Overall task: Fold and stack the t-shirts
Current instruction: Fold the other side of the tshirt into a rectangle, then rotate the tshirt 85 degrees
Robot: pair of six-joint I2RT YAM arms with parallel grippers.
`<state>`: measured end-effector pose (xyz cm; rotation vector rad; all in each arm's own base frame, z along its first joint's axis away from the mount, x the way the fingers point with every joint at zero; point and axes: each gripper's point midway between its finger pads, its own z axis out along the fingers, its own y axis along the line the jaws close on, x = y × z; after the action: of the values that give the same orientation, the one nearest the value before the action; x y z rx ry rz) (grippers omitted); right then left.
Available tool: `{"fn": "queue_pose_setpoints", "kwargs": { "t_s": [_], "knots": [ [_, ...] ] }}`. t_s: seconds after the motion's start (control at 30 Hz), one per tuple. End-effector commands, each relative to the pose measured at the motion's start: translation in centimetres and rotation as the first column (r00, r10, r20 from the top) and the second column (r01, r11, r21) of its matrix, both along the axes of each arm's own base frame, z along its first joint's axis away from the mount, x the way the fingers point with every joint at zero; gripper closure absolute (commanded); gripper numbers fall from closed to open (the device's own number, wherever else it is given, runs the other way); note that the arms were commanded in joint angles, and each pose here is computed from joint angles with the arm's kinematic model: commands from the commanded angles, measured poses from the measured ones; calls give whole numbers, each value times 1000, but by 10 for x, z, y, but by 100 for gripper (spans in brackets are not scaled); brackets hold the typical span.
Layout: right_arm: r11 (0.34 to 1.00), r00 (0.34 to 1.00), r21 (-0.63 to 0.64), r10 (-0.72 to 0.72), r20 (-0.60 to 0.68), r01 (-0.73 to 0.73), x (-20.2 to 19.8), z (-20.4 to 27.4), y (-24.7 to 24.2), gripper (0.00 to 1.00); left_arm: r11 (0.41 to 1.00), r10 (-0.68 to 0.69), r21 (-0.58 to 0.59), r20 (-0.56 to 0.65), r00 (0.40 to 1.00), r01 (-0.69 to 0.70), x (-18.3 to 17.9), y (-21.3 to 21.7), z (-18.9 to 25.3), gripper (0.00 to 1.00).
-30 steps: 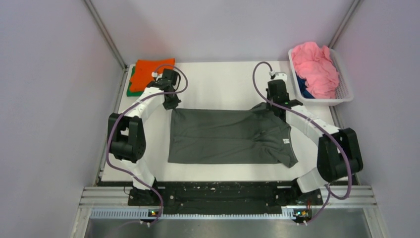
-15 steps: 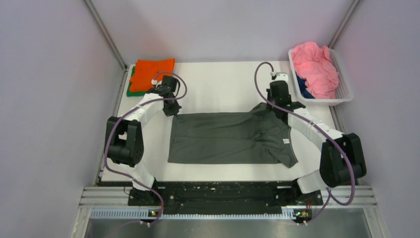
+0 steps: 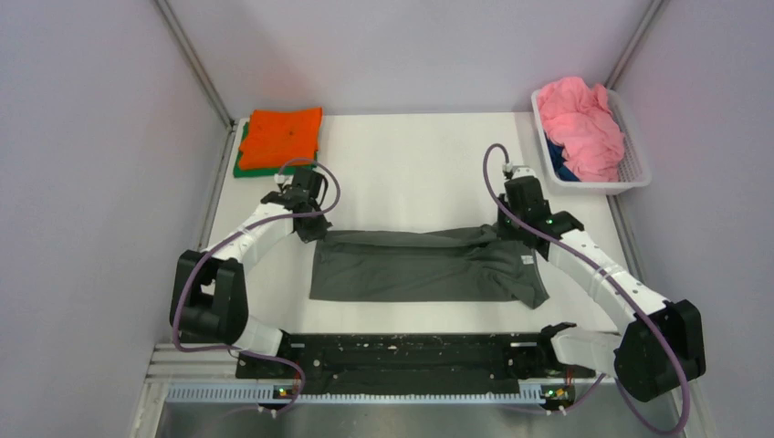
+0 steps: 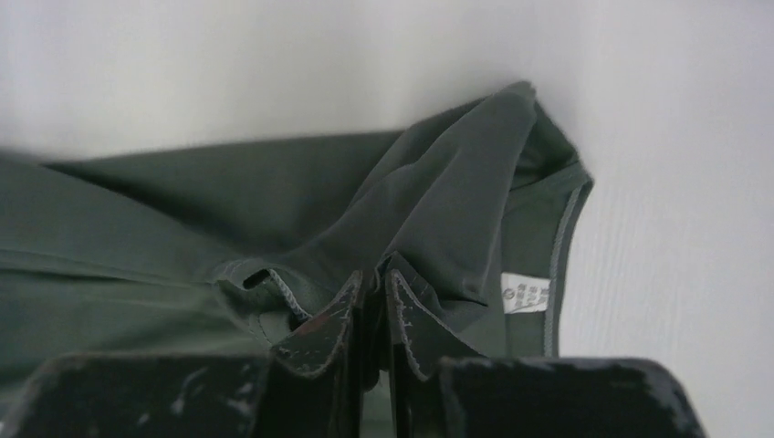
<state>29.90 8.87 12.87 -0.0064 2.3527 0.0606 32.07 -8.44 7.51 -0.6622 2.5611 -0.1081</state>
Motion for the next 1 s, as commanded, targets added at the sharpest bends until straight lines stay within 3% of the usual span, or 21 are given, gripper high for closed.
{"fn": "queue_pose_setpoints", "kwargs": {
  "t_s": [0.0,0.17,0.23,0.33,0.47,0.6,0.73,0.97],
  "knots": [
    [995,977,95,51,-209,-32,-55,-33,18,83,999,22,-22,-62,998,-23,-34,1,-6,95],
    [964,899,256,174,-403,-72,-121,-47,40,62,995,92,54,-162,982,-85,-72,20,-4,46],
    [951,891,288,227,-393,-115,-128,-39,44,51,991,115,84,-140,983,-104,-74,28,13,31],
    [958,935,242,221,-278,-155,-101,-21,42,29,990,127,72,-34,991,-124,-59,30,43,3],
    [984,985,163,97,-146,-73,-45,-2,37,4,996,17,-90,147,989,-3,-12,-8,75,1],
    [979,976,185,-51,-212,91,-34,-31,25,1,949,-131,-259,199,971,181,13,-66,77,1],
    [929,938,301,-114,-327,217,-47,-72,15,1,942,-209,-245,103,973,228,11,-89,43,1],
    [916,910,279,-174,-376,290,-45,-112,-2,1,966,-201,-193,-129,971,174,-24,-75,-29,1]
  ]
}}
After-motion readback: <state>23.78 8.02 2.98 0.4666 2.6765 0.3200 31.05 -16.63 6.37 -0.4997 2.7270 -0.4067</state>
